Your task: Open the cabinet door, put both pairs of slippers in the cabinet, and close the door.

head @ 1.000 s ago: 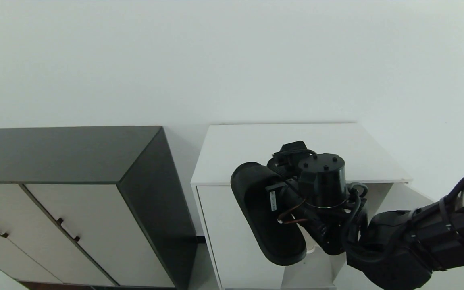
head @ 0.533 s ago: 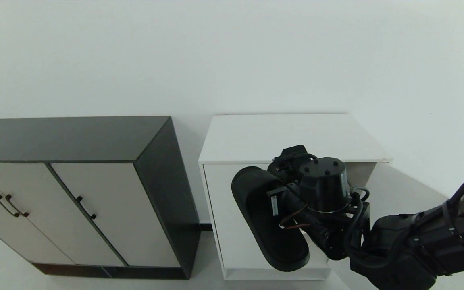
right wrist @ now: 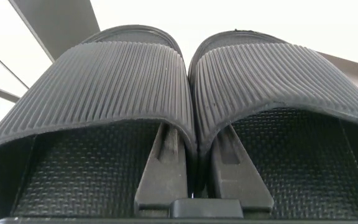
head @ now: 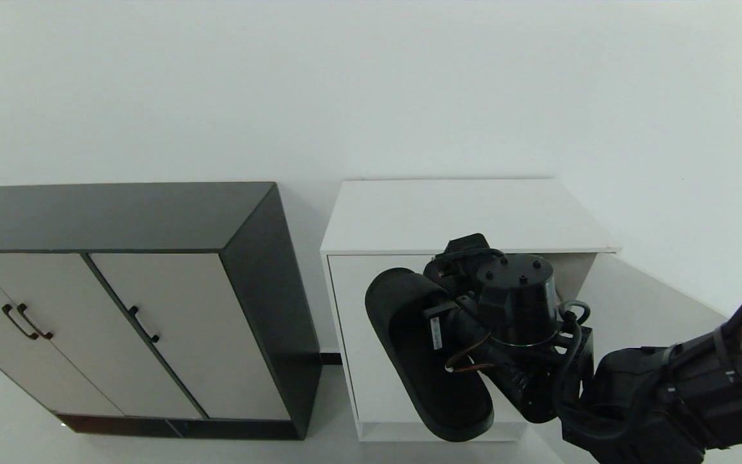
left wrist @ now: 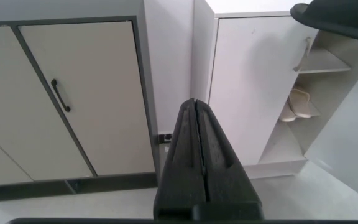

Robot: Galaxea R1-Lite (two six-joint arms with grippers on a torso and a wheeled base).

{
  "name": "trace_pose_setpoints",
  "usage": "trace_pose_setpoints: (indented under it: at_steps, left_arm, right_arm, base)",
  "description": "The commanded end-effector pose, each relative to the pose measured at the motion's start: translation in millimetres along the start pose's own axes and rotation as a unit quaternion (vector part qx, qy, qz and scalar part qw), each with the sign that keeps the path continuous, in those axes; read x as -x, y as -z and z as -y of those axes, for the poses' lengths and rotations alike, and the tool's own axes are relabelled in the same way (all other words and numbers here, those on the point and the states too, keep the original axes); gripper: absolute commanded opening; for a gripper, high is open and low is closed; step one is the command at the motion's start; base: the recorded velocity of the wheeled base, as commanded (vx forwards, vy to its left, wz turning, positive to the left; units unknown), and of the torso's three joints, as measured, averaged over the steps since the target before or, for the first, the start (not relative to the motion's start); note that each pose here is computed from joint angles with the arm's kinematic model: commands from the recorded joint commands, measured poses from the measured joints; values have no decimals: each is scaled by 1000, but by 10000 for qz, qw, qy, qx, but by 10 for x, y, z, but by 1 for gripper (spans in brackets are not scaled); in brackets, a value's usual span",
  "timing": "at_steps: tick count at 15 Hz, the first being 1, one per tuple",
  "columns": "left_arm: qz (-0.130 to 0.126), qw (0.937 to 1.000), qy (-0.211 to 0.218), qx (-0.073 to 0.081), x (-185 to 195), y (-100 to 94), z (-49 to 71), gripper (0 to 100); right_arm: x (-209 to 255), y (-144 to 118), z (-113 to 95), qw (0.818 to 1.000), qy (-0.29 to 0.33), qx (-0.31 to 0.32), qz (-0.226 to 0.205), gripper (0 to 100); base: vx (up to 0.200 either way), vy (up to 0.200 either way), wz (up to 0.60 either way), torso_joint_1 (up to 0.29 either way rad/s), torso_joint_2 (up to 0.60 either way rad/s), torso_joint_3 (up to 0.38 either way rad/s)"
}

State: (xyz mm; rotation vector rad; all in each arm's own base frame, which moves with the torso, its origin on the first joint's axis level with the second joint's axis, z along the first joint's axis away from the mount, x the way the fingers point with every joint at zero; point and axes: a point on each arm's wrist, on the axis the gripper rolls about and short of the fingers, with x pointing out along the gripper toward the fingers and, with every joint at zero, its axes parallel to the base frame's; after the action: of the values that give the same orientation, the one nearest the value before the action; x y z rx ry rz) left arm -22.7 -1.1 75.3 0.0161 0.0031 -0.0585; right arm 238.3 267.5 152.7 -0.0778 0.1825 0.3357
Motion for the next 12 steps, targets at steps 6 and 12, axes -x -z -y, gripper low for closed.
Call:
trace_pose_setpoints:
  at_steps: [6, 12]
  left_arm:
    - [-5, 10000, -1, -11, -1, 0, 0, 0]
    - [-5, 10000, -1, -19, -1, 0, 0, 0]
  right_arm:
    - [4, 19, 6, 10000, 0, -3, -17, 0]
    - [-24, 119, 7, 9999, -16, 55, -126, 0]
  base:
    - [0, 0, 0, 0, 0, 0]
    - [0, -133, 0, 0, 3, 2]
